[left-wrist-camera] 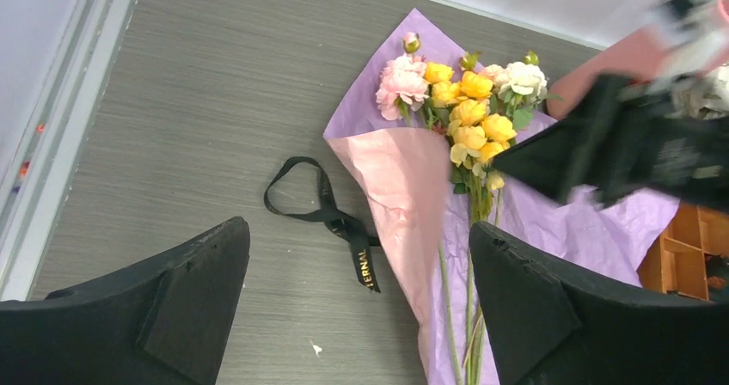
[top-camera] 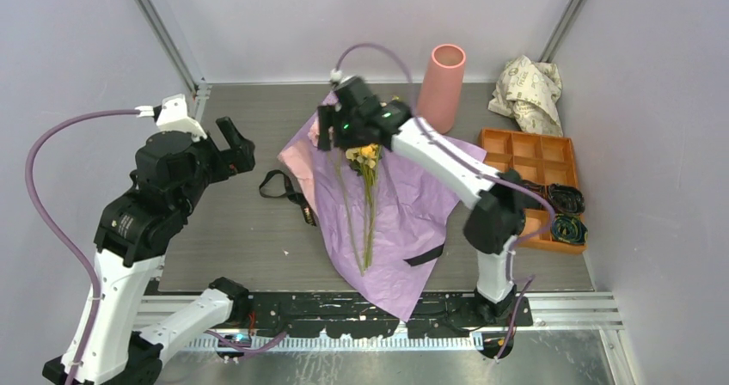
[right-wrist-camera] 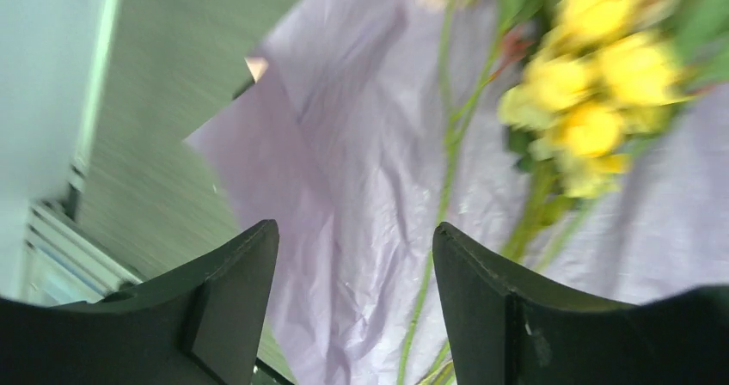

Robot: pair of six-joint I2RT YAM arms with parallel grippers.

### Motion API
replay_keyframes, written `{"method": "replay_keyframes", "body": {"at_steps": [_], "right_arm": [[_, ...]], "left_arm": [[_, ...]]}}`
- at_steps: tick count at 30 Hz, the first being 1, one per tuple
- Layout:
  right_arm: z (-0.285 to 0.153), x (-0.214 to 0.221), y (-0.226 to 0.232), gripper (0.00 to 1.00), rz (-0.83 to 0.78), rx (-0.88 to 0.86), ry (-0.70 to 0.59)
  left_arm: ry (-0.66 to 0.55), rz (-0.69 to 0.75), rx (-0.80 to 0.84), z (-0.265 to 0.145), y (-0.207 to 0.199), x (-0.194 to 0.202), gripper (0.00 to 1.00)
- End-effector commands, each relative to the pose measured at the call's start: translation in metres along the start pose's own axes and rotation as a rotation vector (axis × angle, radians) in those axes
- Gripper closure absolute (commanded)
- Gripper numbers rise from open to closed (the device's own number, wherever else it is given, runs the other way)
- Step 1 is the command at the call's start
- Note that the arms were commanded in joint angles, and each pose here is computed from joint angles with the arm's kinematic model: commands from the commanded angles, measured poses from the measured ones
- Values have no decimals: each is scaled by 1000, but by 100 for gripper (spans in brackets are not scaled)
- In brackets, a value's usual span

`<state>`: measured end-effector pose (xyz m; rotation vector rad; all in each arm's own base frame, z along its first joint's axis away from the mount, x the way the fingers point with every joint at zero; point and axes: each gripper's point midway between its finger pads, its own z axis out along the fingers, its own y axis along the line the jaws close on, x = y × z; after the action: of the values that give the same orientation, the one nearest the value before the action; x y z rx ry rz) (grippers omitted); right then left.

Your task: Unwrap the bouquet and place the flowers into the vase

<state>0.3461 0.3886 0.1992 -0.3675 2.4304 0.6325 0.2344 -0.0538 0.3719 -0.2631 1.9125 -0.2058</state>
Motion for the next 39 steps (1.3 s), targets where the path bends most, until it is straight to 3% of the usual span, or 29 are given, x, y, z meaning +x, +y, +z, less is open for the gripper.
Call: {"method": "replay_keyframes", "body": {"at_steps": [1, 6, 14, 19, 24, 31, 35, 39], "right_arm": [[-88, -72, -37, 28, 39, 73, -235], [-121, -101, -108, 28, 140, 212, -323], [-116, -110, -148, 29, 210, 260, -336], [-75, -87, -154, 33, 228, 248, -216], [-23, -44, -171, 51, 268, 266, -66], [14, -9, -158, 57, 253, 198, 40], [20, -8, -118, 46, 118, 165, 52], [33, -5, -95, 42, 56, 169, 73]], "left_arm": [[-58, -23, 81, -1, -21, -26, 1], [-14, -31, 166, 11, -47, -26, 1], [152, -49, 313, 64, -94, 20, 3], [270, -59, 332, 100, -109, 56, 5], [371, -49, 315, 125, -113, 87, 8], [409, -33, 259, 139, -102, 111, 9], [399, -17, 203, 138, -89, 112, 9], [331, 1, 170, 125, -79, 89, 8]]}}
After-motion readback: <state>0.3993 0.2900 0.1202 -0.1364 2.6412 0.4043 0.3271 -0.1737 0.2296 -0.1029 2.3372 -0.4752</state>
